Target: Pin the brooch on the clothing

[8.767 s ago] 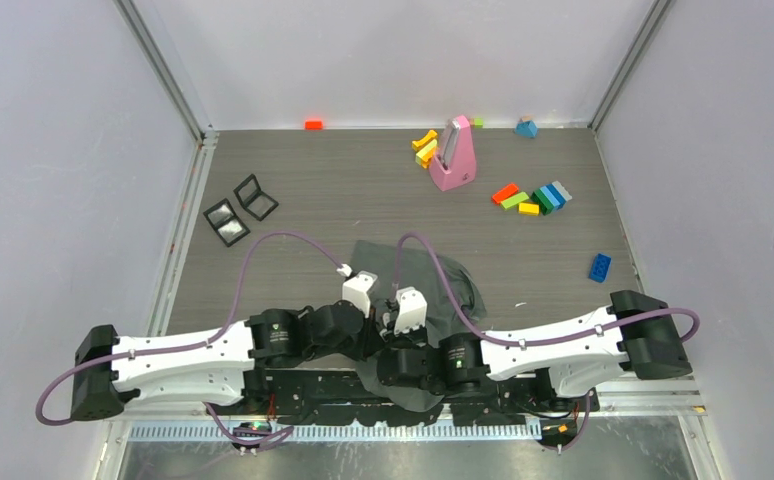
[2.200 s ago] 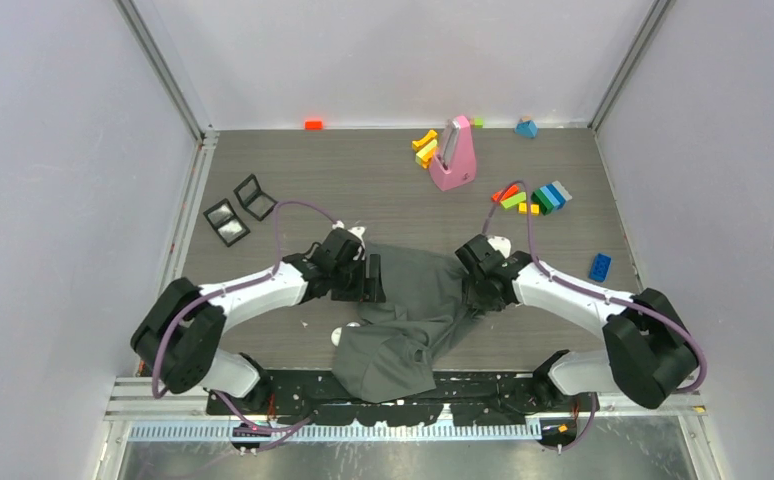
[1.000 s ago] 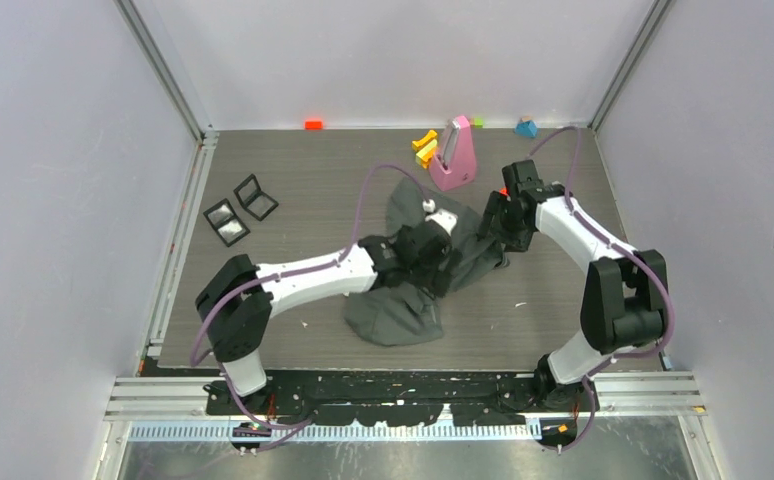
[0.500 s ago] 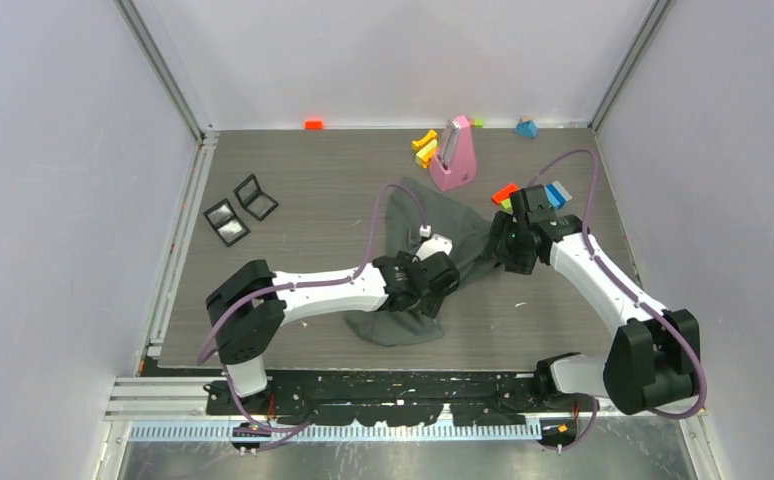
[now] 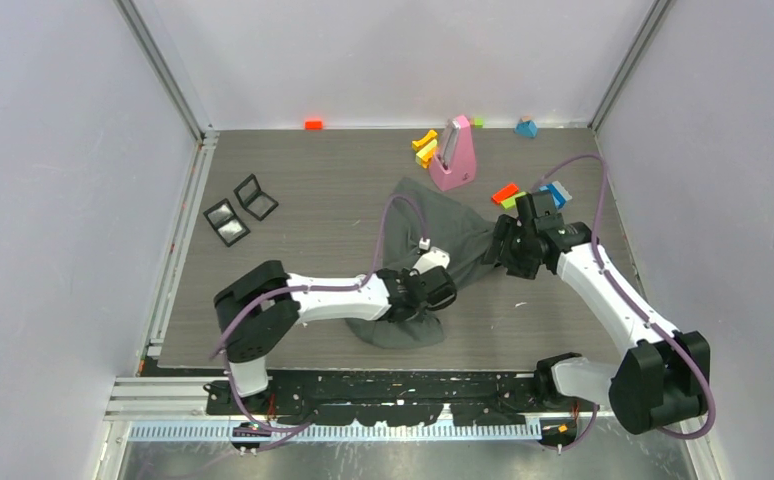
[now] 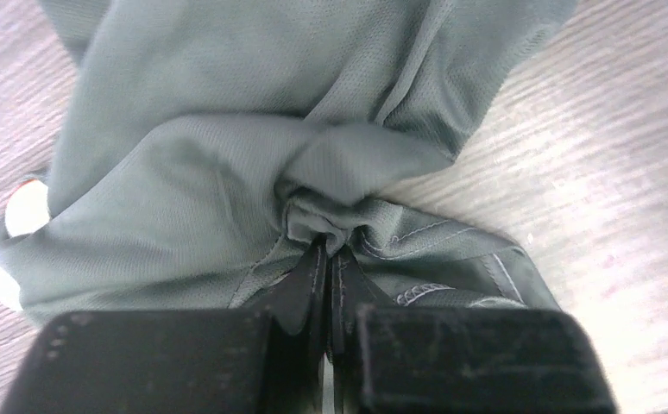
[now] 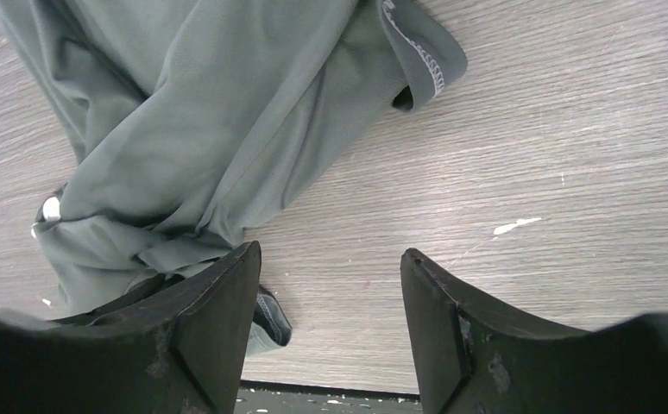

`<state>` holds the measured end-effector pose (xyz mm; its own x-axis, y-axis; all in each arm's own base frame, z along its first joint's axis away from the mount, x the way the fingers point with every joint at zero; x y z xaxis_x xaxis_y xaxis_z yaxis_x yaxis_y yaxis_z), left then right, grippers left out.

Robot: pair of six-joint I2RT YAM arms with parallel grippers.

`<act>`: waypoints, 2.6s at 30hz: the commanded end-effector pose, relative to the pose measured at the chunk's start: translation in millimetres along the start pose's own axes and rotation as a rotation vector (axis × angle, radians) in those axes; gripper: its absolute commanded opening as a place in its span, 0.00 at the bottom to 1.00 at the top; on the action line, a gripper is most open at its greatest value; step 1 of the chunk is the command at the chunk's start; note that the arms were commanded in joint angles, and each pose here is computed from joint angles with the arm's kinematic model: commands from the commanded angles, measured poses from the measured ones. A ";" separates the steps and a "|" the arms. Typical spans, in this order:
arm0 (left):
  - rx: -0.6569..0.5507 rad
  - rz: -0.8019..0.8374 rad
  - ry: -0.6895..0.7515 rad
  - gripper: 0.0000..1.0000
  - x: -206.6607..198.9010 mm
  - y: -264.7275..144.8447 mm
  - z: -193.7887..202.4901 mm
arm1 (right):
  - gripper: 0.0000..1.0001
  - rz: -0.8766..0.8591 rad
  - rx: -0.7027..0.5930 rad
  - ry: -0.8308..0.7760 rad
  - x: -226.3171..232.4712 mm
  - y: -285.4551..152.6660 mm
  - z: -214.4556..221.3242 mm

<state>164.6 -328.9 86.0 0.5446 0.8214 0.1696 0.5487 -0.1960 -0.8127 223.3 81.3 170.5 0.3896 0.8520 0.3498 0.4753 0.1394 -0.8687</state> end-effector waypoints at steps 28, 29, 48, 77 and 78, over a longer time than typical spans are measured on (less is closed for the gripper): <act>-0.378 0.506 -0.191 0.00 105.7 -174.1 -98.0 | 0.84 -0.827 0.100 -0.356 98.8 -68.2 89.3; -0.382 0.506 -0.193 0.00 106.2 -174.4 -98.7 | 0.84 -0.835 0.107 -0.366 100.0 -68.6 92.5; -0.395 0.593 -0.216 0.07 78.3 -131.8 -143.1 | 0.01 -0.226 -0.401 -0.148 41.8 -65.1 20.3; -0.016 0.366 -0.675 0.94 78.6 -71.4 65.4 | 0.93 0.076 -0.095 0.345 -50.4 -33.5 6.5; -0.008 0.364 -0.673 0.92 75.8 -70.0 66.8 | 0.93 0.059 -0.088 0.374 -48.5 -31.9 8.1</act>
<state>117.6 -194.5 105.8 0.2071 0.8999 -0.3837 0.3628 -0.4349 -0.8242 188.7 22.0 172.4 0.6451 0.6979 0.3110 0.5181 -0.1003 -0.8494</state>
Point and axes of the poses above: each gripper's point midway between its finger pads, its own y axis out along the fingers, its own x axis along the line the jaws close on, z = x × y, the point moved 7 cm from there along -y, back along the fingers, and after that the axes turned 8 degrees about y, right-handed, at the moved point
